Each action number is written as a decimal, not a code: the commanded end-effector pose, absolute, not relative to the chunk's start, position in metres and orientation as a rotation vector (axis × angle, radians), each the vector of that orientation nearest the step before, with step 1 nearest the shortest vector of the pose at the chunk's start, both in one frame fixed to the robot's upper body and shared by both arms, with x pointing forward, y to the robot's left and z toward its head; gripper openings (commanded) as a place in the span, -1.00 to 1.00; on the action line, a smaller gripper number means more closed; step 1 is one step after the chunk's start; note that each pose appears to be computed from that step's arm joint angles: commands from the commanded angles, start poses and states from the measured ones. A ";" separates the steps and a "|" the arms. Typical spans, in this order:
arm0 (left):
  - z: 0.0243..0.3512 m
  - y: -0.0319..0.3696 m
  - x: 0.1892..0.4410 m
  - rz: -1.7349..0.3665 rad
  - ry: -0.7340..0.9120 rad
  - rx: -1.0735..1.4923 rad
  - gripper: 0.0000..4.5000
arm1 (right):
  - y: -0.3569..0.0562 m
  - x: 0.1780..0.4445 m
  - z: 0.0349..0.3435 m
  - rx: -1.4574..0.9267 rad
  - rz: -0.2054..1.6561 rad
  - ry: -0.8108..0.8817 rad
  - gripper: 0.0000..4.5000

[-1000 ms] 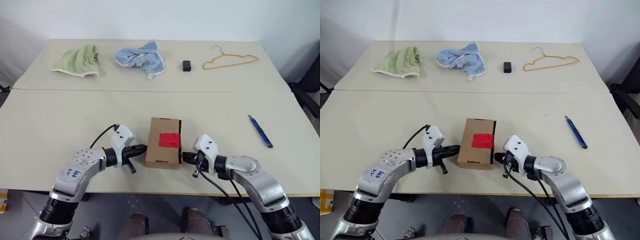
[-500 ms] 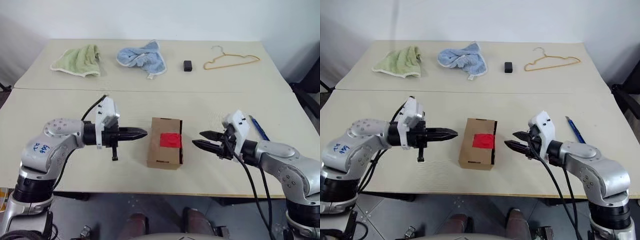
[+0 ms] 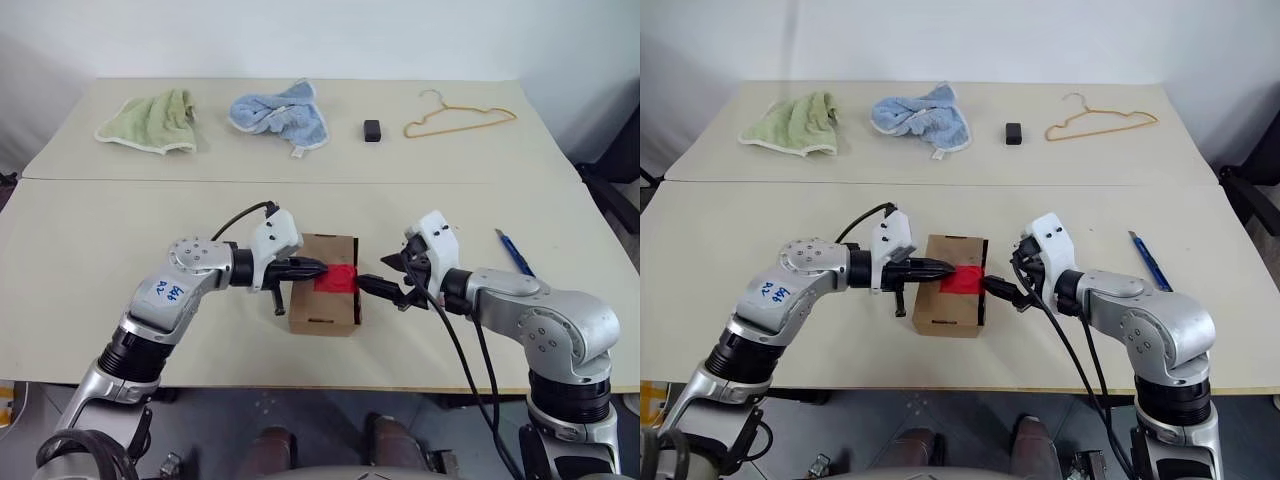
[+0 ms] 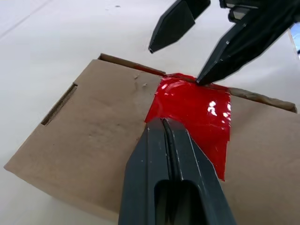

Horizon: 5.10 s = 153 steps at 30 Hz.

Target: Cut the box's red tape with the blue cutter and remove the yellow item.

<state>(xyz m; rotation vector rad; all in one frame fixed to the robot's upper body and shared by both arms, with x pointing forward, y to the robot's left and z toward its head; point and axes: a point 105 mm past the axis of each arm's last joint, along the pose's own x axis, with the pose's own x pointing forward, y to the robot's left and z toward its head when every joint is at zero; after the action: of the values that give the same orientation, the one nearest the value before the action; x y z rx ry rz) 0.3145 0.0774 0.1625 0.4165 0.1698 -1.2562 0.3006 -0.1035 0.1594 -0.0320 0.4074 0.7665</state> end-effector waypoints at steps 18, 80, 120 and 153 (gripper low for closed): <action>0.125 0.080 0.294 -1.318 0.267 0.454 -1.00 | -0.128 0.306 0.146 -0.181 0.562 0.512 0.84; 0.134 0.077 0.292 -1.340 0.186 0.447 -1.00 | -0.110 0.312 0.096 0.413 0.869 0.854 -0.94; 0.136 0.082 0.301 -1.310 0.151 0.436 -1.00 | -0.117 0.375 0.097 0.162 0.950 0.841 0.24; 0.133 0.100 0.298 -1.268 0.164 0.457 -1.00 | -0.079 0.329 0.093 0.404 1.079 1.073 0.03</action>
<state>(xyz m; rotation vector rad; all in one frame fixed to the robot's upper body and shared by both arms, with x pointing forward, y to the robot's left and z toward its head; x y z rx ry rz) 0.2975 0.0898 0.1481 0.4479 0.0895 -1.2914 0.3449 -0.0817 0.1172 0.3837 0.9394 1.0954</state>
